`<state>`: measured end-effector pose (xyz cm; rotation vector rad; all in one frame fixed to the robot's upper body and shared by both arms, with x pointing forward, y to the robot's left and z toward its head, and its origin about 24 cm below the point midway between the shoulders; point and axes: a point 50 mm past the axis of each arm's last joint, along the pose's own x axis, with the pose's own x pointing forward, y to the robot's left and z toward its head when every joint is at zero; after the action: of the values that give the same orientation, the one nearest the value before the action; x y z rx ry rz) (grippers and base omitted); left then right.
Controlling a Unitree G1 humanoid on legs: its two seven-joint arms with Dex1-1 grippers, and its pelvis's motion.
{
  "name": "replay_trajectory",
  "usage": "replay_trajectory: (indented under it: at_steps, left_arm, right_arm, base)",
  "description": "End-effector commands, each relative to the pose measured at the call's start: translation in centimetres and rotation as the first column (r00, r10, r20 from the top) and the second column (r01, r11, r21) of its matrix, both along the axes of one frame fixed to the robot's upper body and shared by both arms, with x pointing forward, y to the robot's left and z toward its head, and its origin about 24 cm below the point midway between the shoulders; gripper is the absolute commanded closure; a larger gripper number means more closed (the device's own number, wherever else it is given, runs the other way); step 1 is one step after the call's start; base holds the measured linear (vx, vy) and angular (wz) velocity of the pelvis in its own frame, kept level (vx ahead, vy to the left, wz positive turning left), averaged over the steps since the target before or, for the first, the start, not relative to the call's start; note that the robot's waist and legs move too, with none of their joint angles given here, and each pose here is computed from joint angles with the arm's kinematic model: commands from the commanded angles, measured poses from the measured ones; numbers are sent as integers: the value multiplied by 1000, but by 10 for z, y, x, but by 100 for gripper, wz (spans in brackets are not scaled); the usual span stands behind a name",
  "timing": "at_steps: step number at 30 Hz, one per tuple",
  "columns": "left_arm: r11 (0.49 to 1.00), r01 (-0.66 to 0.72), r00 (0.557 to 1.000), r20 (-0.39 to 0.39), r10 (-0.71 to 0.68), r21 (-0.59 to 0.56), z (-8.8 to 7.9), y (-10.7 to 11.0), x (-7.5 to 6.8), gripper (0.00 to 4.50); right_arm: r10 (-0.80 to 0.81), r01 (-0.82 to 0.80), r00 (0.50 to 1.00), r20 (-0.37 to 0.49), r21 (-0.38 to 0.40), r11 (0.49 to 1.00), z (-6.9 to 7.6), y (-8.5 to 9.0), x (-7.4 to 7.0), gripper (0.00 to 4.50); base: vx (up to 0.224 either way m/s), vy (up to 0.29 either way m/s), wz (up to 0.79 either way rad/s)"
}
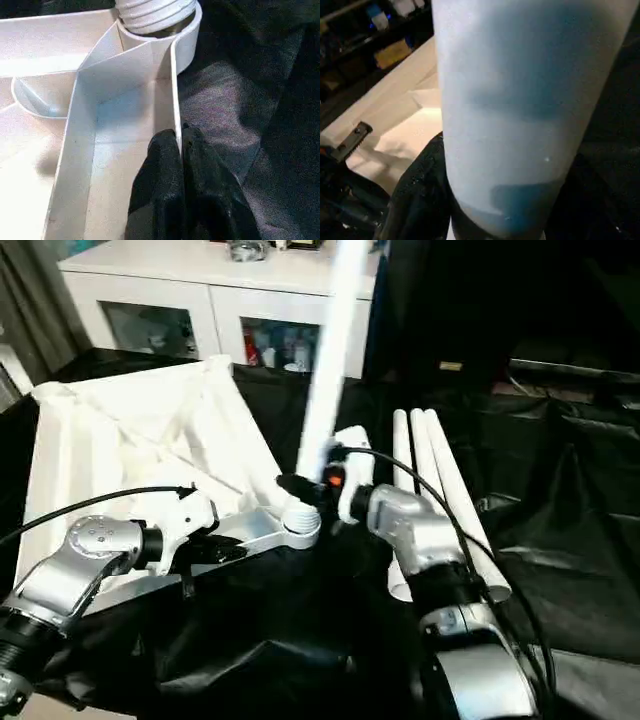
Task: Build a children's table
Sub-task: Move to table
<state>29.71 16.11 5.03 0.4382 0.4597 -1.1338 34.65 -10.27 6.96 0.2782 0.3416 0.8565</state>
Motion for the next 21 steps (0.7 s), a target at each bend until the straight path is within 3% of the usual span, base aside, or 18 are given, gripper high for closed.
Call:
replay_trajectory:
  at_steps: [1, 13, 20, 21]
  left_arm:
    - [999, -5, 1000, 11, 4, 42, 0, 4, 4, 450]
    - [998, -43, 999, 34, 42, 44, 1, 4, 13, 450]
    - [998, -33, 999, 33, 31, 46, 1, 3, 15, 450]
    - [998, -25, 999, 34, 23, 51, 0, 3, 14, 450]
  right_arm:
    - [-74, 73, 996, -41, -16, 997, -13, -11, -4, 259]
    - [-148, 148, 989, -5, -20, 989, -30, -13, -26, 259]
    - [-103, 109, 993, 61, -110, 988, -30, -9, -31, 259]
    - [-62, 74, 995, 83, -150, 986, -27, -5, -31, 259]
  base:
    - [0, 0, 0]
    - [0, 0, 0]
    - [0, 0, 0]
    - [0, 0, 0]
